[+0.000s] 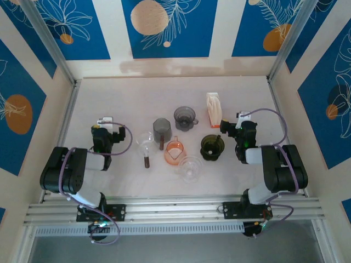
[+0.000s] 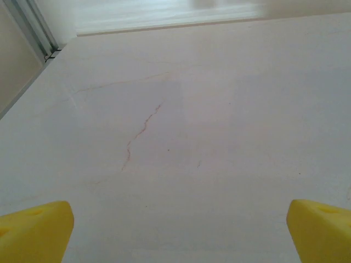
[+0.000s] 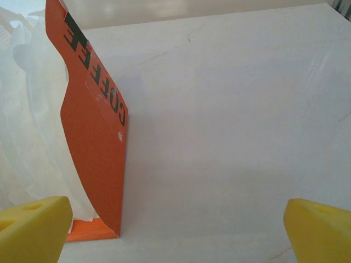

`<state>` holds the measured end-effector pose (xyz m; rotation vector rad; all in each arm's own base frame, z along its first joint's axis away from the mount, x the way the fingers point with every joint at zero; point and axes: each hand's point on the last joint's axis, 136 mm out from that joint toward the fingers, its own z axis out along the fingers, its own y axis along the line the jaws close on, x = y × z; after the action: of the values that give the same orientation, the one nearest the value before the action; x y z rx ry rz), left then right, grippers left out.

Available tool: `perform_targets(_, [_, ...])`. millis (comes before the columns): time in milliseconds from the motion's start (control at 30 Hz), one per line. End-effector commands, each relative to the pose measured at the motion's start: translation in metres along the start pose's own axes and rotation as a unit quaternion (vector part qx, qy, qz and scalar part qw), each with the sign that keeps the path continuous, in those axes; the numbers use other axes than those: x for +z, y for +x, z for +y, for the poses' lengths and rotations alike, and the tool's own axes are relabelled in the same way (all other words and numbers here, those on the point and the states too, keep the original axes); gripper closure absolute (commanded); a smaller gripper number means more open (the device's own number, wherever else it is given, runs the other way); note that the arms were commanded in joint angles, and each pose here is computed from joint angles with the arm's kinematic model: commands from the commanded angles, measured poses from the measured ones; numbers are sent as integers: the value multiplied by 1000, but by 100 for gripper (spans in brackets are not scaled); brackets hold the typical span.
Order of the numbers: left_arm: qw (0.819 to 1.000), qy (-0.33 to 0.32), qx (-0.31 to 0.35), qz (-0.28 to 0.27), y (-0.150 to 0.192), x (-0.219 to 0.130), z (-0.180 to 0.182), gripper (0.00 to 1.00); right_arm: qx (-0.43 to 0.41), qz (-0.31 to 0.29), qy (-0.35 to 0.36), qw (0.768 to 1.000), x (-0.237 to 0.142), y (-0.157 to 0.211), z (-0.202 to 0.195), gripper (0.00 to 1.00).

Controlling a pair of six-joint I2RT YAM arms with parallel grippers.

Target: Place the coffee filter in the dripper

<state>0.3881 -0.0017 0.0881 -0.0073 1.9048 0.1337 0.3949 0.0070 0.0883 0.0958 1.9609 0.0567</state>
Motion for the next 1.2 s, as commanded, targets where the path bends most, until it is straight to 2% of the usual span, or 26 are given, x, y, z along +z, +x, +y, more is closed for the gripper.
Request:
perform_targets(0, [1000,11,5,-8,-7,3,-5,0,4,-16,8,1000,-1,-6,-1,1])
perform_targets(1167, [1000,10,5,-6,-6,4,-5,0,7,-13,2,1000,-1,-5,-1,1])
